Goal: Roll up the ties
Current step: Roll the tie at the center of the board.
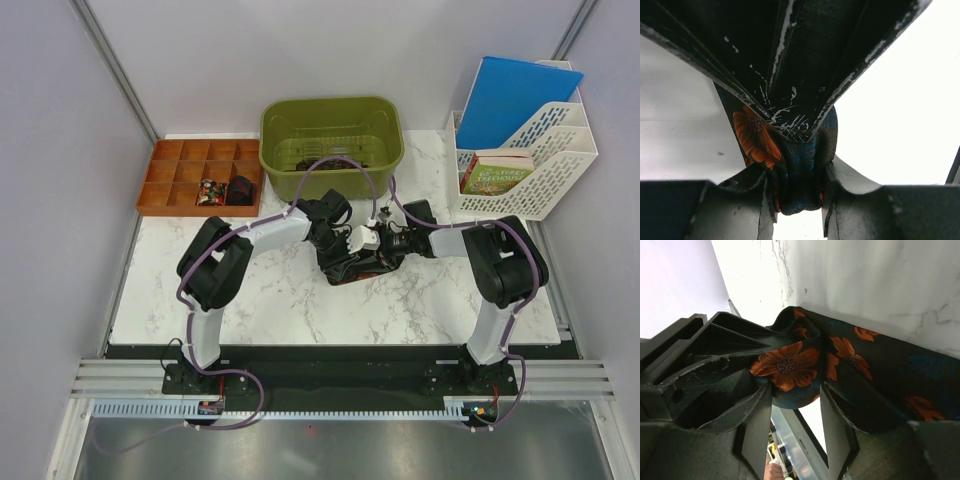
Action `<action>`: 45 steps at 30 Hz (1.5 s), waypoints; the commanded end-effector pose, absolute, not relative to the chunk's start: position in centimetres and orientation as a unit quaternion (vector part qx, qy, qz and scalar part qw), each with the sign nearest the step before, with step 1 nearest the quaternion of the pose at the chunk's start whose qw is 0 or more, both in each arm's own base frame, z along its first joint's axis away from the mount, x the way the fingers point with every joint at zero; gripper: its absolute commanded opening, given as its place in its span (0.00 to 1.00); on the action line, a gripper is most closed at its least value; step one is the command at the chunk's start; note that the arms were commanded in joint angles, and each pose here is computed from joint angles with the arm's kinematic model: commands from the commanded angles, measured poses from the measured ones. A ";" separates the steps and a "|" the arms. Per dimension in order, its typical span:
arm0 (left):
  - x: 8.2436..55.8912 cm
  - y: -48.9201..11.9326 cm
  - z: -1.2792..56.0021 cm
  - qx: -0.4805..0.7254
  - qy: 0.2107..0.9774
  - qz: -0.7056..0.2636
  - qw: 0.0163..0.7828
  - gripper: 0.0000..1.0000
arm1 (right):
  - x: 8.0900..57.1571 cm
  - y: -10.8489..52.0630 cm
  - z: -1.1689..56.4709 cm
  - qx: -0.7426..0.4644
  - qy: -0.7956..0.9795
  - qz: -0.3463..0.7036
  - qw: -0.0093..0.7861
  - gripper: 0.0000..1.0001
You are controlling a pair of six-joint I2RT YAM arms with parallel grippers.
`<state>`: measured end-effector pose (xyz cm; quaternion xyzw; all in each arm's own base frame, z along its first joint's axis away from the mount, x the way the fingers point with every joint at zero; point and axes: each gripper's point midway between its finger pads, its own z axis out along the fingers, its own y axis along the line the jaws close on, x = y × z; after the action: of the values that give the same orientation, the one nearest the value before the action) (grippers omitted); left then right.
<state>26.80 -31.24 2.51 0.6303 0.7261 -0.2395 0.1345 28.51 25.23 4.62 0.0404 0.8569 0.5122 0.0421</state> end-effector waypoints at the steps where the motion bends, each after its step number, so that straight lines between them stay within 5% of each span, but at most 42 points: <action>1: 25.6 -27.3 -0.7 0.631 0.748 -0.198 0.063 0.02 | 28.1 24.8 3.0 0.012 0.873 0.486 0.046 0.49; 12: 26.0 -27.6 -0.8 0.628 0.750 -0.197 0.070 0.05 | 28.5 26.3 3.5 0.027 0.856 0.515 0.033 0.35; 17: 26.2 -27.9 -0.4 0.626 0.749 -0.200 0.085 0.21 | 28.2 25.8 2.3 0.022 0.867 0.497 0.019 0.00; 28: 28.7 -29.0 5.6 0.595 0.731 -0.246 0.225 0.63 | 28.4 23.0 -1.1 0.033 0.896 0.442 0.012 0.00; 38: 28.7 -29.6 8.5 0.586 0.704 -0.281 0.286 0.87 | 28.4 22.2 -2.1 0.030 0.907 0.419 0.013 0.00; 39: 28.6 -29.6 8.8 0.589 0.699 -0.282 0.292 0.99 | 28.4 22.1 -2.2 0.030 0.908 0.417 0.012 0.00; 45: 28.5 -30.4 8.2 0.603 0.672 -0.300 0.309 1.00 | 28.2 21.9 -2.7 0.028 0.911 0.411 0.007 0.00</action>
<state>27.63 -28.77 6.52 0.5868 0.7153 -0.2800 0.2561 28.41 24.08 1.54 0.0187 0.8710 0.4909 0.0005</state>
